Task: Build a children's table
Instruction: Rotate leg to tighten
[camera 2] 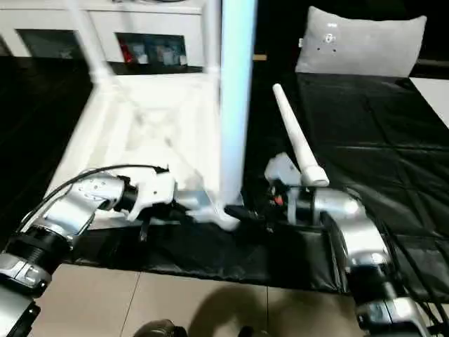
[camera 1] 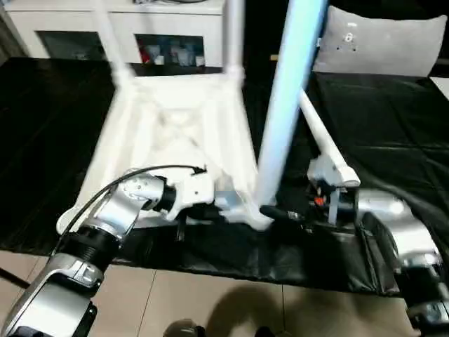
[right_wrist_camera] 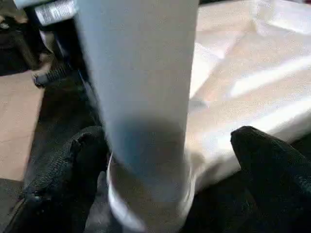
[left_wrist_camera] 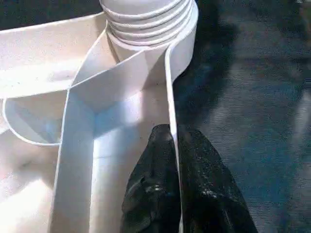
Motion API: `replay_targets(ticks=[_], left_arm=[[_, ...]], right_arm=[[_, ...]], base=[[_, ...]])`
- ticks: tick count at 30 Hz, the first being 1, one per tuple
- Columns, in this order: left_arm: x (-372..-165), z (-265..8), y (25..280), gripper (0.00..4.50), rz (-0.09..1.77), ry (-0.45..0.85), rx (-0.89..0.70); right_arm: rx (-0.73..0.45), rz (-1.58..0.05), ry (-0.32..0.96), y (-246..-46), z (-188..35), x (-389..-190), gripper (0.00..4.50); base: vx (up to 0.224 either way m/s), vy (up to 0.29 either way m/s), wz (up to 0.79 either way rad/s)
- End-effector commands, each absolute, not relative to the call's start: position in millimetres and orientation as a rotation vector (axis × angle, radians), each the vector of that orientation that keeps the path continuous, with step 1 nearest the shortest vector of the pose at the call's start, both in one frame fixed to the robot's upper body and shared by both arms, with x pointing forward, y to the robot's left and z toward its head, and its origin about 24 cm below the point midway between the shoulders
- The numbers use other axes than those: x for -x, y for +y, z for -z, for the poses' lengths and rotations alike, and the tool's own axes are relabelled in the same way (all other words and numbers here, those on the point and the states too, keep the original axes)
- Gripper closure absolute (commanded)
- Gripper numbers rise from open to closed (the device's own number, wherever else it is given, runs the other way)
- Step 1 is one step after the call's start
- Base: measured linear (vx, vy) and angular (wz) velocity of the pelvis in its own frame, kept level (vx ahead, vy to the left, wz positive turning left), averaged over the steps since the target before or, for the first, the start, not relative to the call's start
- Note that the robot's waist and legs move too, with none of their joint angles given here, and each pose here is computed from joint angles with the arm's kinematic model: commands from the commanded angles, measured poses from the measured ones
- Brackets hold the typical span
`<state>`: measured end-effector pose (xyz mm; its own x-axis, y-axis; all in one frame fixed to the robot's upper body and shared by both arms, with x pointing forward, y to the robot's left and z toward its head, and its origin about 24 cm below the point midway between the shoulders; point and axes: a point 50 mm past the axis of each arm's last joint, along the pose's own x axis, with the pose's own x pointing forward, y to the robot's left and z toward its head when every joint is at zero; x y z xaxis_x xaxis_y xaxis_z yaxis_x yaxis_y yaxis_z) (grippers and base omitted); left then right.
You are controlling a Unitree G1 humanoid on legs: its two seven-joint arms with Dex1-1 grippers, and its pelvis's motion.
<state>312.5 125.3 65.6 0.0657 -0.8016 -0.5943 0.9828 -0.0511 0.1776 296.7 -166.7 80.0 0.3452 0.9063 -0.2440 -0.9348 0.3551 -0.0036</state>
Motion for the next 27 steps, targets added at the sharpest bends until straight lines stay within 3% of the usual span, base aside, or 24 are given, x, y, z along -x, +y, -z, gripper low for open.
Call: replay_targets(ticks=[1,3,4,13,15,18,20,27], left_arm=[[-310,-72,117,4.50,1.597,0.326,-0.726],[-310,-72,117,4.50,1.606,0.325,-0.731],[-310,-73,117,4.50,1.614,0.322,-0.738],[-312,-73,121,4.50,1.613,0.326,-0.749],[-311,-73,121,4.50,1.613,0.326,-0.748],[-312,-73,121,4.50,1.612,0.325,-0.736],[-312,-73,122,4.50,1.614,0.327,-0.728],[-312,-73,123,4.50,1.607,0.334,-0.693]], right_arm=[[0.123,-1.249,0.218,-165.4,-81,-295.5,0.42],[0.115,-1.270,0.226,-164.9,-81,-294.5,0.53],[0.103,-1.311,0.246,-164.6,-80,-292.5,0.79],[0.090,-1.364,0.300,-166.2,-78,-290.1,1.33],[0.093,-1.367,0.303,-166.4,-77,-289.8,1.67],[0.089,-1.374,0.309,-166.6,-77,-289.3,1.77],[0.088,-1.383,0.314,-166.4,-77,-288.8,2.10],[0.075,-1.412,0.335,-164.0,-75,-285.0,2.44]], base=[[0.000,0.000,0.00],[0.000,0.000,0.00],[0.000,0.000,0.00],[0.000,0.000,0.00],[0.000,0.000,0.00],[0.000,0.000,0.00],[0.000,0.000,0.00],[0.000,0.000,0.00]])
